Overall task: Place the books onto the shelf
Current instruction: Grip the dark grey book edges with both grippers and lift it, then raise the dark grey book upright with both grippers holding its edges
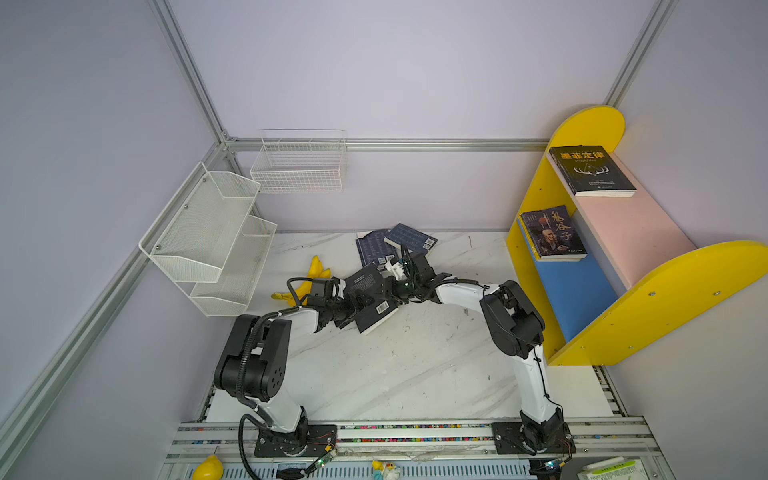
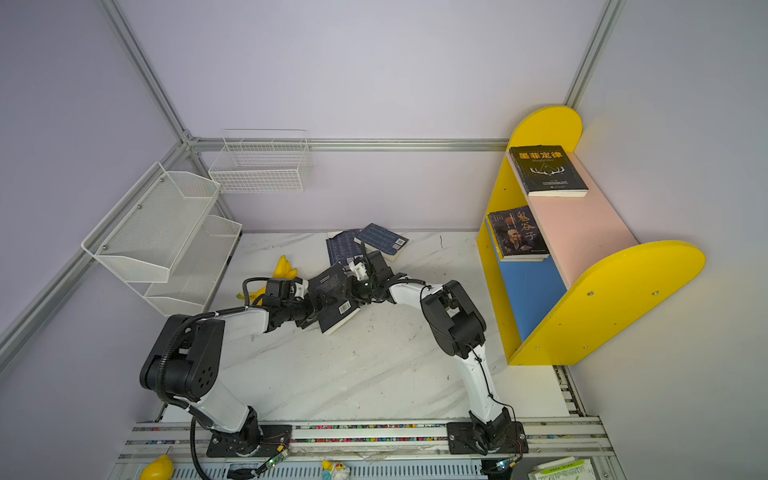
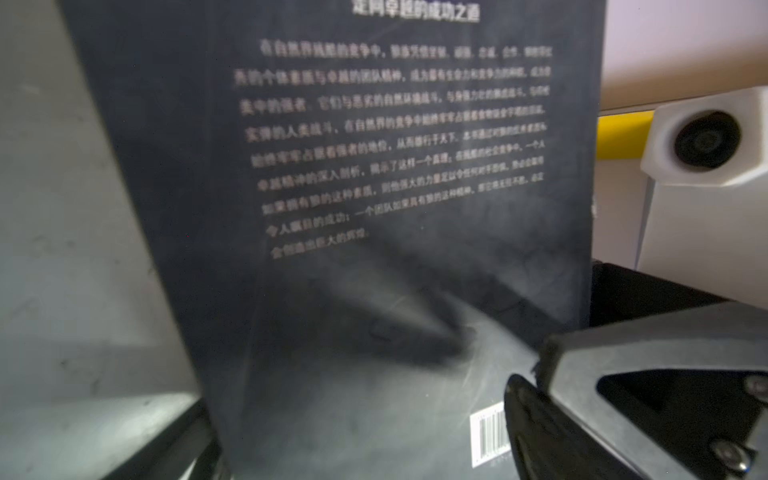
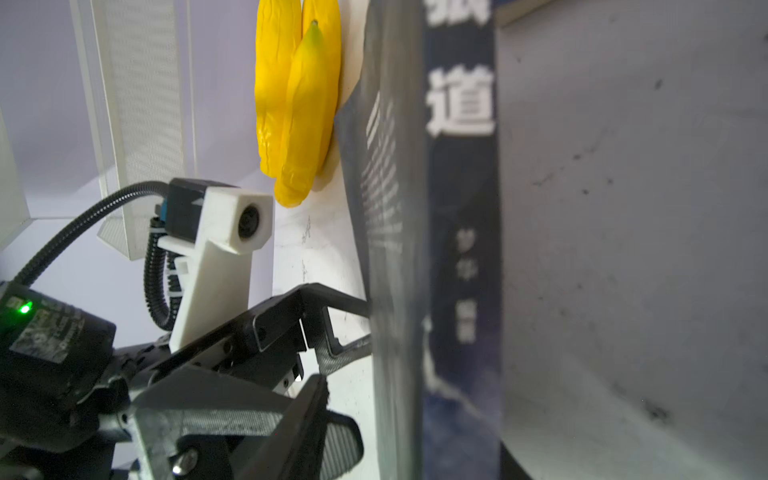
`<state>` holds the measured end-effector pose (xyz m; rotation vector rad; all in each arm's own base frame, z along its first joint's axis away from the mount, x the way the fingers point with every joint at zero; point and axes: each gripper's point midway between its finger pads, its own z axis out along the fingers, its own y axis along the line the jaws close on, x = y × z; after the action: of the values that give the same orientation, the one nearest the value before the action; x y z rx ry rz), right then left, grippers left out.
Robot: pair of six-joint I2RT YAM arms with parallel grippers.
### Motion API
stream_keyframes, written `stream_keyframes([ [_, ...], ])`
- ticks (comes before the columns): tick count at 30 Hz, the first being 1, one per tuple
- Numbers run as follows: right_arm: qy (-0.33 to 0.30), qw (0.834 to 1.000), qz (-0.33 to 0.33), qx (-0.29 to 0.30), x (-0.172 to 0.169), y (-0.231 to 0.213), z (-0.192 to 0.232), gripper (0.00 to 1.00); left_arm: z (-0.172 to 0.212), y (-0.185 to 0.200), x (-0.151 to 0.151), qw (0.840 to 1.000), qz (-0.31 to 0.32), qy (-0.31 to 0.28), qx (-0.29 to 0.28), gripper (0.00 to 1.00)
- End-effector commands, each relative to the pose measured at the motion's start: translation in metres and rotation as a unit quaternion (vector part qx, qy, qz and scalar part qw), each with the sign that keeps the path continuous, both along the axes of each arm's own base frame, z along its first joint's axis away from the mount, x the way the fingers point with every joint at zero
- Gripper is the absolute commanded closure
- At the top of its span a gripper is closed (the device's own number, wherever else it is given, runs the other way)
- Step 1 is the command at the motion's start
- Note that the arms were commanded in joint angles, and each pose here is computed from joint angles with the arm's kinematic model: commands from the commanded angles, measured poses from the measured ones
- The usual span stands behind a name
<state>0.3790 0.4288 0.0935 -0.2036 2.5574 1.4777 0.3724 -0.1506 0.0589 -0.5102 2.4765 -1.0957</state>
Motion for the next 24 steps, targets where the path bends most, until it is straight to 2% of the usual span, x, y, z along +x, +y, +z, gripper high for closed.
stream_keyframes([
  [1,-0.012,1.0,0.017,-0.015,-0.012,0.008,0.012,0.58,0.013,-0.019,0.014,0.999,-0.013,-0.01,-0.049,0.03],
  [8,-0.045,0.996,-0.035,-0.071,0.004,-0.009,0.012,0.74,0.01,-0.021,0.021,0.998,-0.003,-0.003,-0.059,0.04],
  [11,-0.089,0.989,-0.058,-0.103,0.016,-0.021,0.028,0.81,0.022,-0.019,0.025,0.998,0.006,-0.016,-0.06,0.04],
  [14,-0.147,0.974,-0.096,-0.142,0.033,-0.04,0.057,0.89,0.049,-0.016,0.035,0.997,0.017,-0.042,-0.055,0.03],
  [16,-0.194,0.957,-0.126,-0.175,0.044,-0.057,0.082,0.95,0.074,-0.013,0.043,0.997,0.023,-0.062,-0.044,0.03],
  [19,-0.268,0.924,-0.163,-0.218,0.056,-0.084,0.127,0.97,0.105,-0.008,0.052,0.997,0.035,-0.067,-0.024,0.03],
  [22,-0.344,0.88,-0.19,-0.267,0.061,-0.111,0.172,0.97,0.146,-0.008,0.064,0.996,0.044,-0.08,-0.025,0.03],
  [24,-0.399,0.838,-0.204,-0.311,0.06,-0.126,0.197,0.97,0.174,-0.009,0.071,0.994,0.049,-0.095,-0.036,0.04],
])
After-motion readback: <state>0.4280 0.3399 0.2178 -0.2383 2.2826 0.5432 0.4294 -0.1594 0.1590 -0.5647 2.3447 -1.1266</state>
